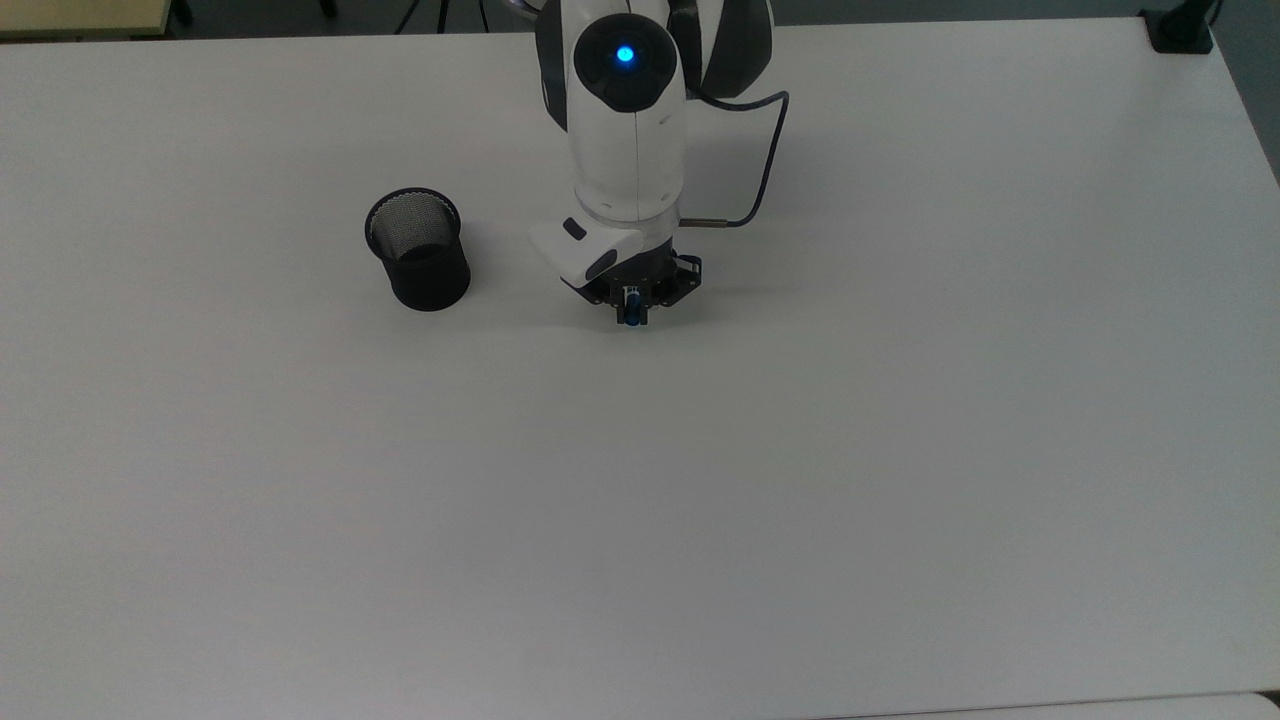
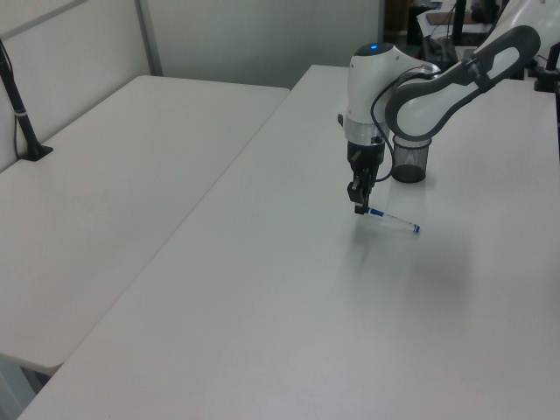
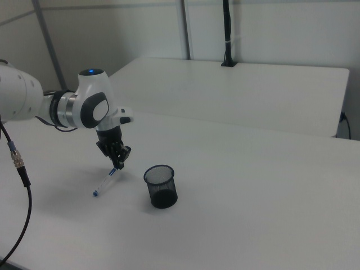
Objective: Remove the marker
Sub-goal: 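Carry the marker beside the cup and lower it onto the table, then open the gripper, release the marker, and raise the gripper away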
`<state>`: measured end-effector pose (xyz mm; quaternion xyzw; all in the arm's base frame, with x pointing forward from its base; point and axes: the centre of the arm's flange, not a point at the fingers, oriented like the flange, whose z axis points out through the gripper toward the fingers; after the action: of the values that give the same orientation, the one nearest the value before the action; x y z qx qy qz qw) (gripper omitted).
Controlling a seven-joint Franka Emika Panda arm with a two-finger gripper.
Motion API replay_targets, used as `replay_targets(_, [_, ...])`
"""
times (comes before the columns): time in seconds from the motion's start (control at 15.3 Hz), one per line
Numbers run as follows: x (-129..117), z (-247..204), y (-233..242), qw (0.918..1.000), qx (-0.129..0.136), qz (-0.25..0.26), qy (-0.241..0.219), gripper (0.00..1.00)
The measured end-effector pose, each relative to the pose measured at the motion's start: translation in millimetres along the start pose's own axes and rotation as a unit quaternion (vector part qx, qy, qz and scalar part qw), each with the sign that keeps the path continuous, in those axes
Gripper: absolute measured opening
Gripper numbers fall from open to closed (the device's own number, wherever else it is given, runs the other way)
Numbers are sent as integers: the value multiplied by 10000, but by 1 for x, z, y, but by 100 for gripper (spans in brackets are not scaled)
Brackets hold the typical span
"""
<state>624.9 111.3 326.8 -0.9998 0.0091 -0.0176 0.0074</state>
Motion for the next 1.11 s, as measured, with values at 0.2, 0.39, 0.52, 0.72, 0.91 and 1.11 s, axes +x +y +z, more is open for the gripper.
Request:
replay_targets(0.2, [0,4,0,10000,-20,-16,-14,43])
replay_targets(0.39, [2,1,0,10000,-14,-11,23,74])
replay_targets(0.52, [5,-9,2,9999,-4,13,114,96])
replay_targets(0.72, [7,-46,12,9995,-23,140,275,100])
replay_targets(0.91, [-2,-96,24,9992,-91,231,326,100])
replay_targets(1.11, [-21,-149,34,9989,-185,335,286,100])
